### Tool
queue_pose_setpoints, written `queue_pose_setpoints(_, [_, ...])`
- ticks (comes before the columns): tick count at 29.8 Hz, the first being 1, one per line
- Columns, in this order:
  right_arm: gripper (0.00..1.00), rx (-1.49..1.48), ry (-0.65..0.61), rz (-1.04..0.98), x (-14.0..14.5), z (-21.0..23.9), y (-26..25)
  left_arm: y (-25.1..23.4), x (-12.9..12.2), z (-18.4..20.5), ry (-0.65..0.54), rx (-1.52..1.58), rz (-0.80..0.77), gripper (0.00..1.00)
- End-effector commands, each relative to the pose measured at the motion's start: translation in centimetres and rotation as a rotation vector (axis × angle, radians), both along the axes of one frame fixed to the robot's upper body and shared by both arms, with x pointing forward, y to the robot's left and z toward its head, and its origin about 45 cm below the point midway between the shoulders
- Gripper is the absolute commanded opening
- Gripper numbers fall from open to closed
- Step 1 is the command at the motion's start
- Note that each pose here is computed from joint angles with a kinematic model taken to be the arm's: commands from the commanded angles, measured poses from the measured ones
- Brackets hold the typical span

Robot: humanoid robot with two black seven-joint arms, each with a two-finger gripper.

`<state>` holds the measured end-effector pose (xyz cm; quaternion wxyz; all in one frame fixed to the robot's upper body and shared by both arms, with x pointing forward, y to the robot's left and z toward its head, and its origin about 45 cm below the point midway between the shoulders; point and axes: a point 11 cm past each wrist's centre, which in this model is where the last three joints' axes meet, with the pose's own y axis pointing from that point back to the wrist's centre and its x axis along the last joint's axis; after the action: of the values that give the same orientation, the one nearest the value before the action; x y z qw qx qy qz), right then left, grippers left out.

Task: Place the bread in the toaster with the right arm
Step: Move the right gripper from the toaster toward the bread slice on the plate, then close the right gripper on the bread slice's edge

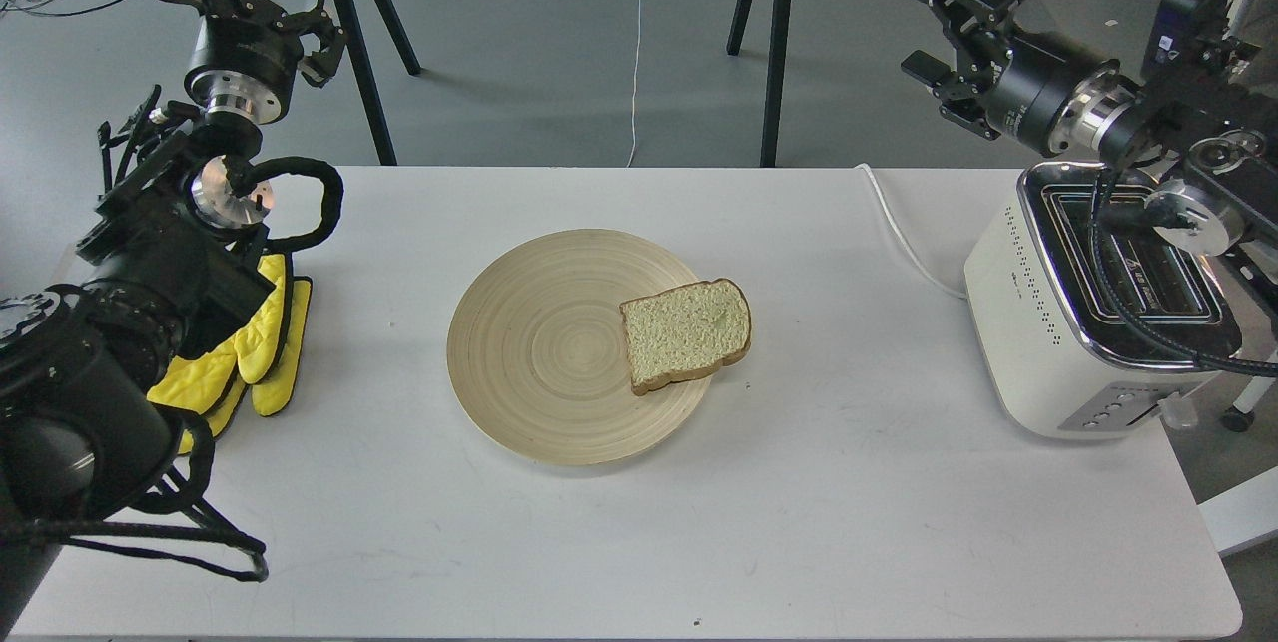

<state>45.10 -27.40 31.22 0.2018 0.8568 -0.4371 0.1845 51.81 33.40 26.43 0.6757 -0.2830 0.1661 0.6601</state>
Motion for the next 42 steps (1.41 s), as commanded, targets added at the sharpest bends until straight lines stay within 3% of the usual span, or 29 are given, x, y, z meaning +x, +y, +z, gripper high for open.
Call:
queue_pose_setpoints(1, [0.98, -0.163, -0.007, 0.057, -0.3, -2.4, 2.0, 0.0, 0.0, 0.0, 0.000, -0.001, -0.001, 1.00])
queue_pose_setpoints(11, [0.87, -0.344, 0.119, 0.169, -3.2, -14.0, 8.9, 0.0, 0.0, 0.0, 0.000, 0.001, 0.000, 1.00])
queue_pose_setpoints(22, [0.84, -0.363, 0.203, 0.147, -5.8, -21.0, 12.2, -0.1, 0.0, 0.0, 0.000, 0.000, -0.001, 1.00])
queue_pose_setpoints(29, [0.77, -0.349, 0.229, 0.155, -6.8, -22.1, 12.9, -0.1, 0.0, 0.0, 0.000, 0.000, -0.001, 1.00])
queue_pose_setpoints(42, [0.77, -0.337, 0.227, 0.156, -6.8, -21.9, 13.1, -0.1, 0.0, 0.0, 0.000, 0.000, -0.001, 1.00])
